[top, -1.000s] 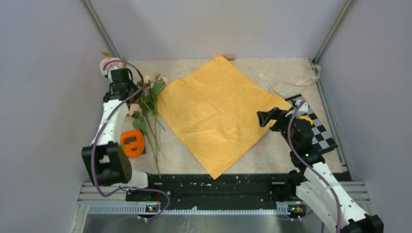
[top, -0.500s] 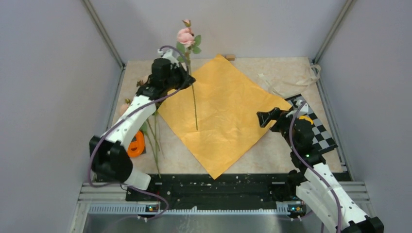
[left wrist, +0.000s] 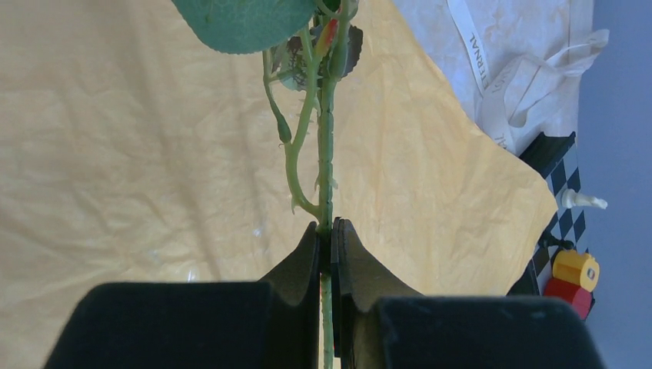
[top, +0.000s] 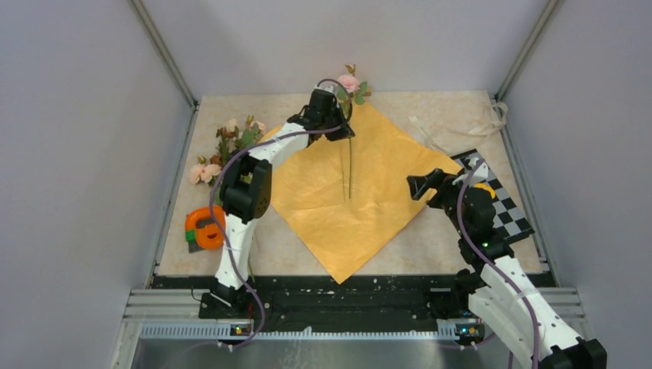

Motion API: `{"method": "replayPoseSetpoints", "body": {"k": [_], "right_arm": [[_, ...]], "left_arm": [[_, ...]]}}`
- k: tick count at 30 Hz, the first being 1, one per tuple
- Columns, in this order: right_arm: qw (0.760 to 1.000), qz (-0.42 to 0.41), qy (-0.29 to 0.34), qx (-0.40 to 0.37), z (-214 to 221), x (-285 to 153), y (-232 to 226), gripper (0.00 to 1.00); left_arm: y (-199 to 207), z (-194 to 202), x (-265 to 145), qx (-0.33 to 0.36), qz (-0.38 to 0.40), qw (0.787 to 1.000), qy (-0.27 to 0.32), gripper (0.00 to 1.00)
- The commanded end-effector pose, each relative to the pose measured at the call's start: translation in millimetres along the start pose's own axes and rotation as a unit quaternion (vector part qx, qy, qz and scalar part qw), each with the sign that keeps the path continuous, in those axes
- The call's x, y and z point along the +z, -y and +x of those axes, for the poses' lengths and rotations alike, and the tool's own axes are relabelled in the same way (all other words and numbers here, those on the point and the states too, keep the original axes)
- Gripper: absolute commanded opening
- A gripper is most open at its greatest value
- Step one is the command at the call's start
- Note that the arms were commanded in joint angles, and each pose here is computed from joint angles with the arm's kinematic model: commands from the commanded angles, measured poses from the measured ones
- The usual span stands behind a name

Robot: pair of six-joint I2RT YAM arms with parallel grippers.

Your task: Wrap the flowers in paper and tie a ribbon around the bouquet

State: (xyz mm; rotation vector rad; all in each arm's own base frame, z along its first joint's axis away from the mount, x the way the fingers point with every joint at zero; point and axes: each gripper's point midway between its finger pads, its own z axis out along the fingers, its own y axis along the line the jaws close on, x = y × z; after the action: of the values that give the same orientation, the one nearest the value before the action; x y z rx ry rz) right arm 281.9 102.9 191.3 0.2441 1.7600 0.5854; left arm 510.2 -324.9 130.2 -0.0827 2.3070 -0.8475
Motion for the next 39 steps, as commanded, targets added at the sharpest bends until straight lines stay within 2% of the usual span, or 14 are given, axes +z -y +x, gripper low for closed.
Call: {"method": "replayPoseSetpoints", "body": {"k": [1,6,9,13,15,16,21,23,27,29,32,36,39], "right_arm": [[0.999,-0.001,0.043,0.006,-23.3,1.5,-4.6,0.99],[0.999,0.007,0.043,0.006,-22.3,3.3,-1.0,0.99],[0.999,0.009,0.040,0.008,-20.2,5.1,-0.2,0.99],[0.999,0.015,0.034,0.013,-17.4,6.8,2.0,0.99],[0.999,0.016,0.032,0.014,-17.4,6.6,1.7,0.99],[0.999,0.017,0.031,0.014,-17.1,6.3,2.1,0.99],[0.999,0.014,0.024,0.017,-17.4,3.4,-0.7,0.99],[0.999,0.010,0.027,0.018,-18.8,2.2,-2.3,0.99],[0.999,0.005,0.025,0.019,-19.1,0.9,-4.8,0.99],[1.000,0.002,0.023,0.019,-18.9,0.6,-6.1,0.99],[1.000,-0.002,0.021,0.020,-18.5,0.4,-7.8,0.99],[1.000,0.002,0.022,0.019,-18.2,0.9,-6.0,0.99],[1.000,0.006,0.023,0.018,-17.5,2.0,-3.7,0.99]], "left_arm": [[8.6,-5.7,28.9,-0.026,0.019,0.999,0.009,0.01],[-12.3,17.8,51.3,-0.040,-0.002,0.999,-0.023,0.01],[-24.0,27.4,54.2,-0.040,-0.020,0.998,-0.034,0.09],[-29.4,39.8,56.8,-0.041,-0.021,0.997,-0.054,0.29],[-30.1,42.4,54.6,-0.042,-0.025,0.997,-0.060,0.53],[-30.3,41.6,52.2,-0.039,-0.028,0.997,-0.059,0.59],[-19.2,23.0,21.8,-0.023,-0.030,0.999,-0.024,0.80],[-9.0,16.6,5.8,-0.016,-0.018,1.000,-0.013,0.96],[17.7,4.6,-36.7,0.004,0.017,1.000,0.008,0.99],[11.0,4.0,-57.8,0.023,-0.003,0.999,0.024,0.99],[-19.1,-3.1,-93.7,0.030,-0.083,0.995,0.055,0.99],[-81.7,-3.8,-146.4,0.018,-0.213,0.973,0.090,0.99],[-125.2,4.6,-181.1,-0.003,-0.267,0.959,0.098,0.99]]}}
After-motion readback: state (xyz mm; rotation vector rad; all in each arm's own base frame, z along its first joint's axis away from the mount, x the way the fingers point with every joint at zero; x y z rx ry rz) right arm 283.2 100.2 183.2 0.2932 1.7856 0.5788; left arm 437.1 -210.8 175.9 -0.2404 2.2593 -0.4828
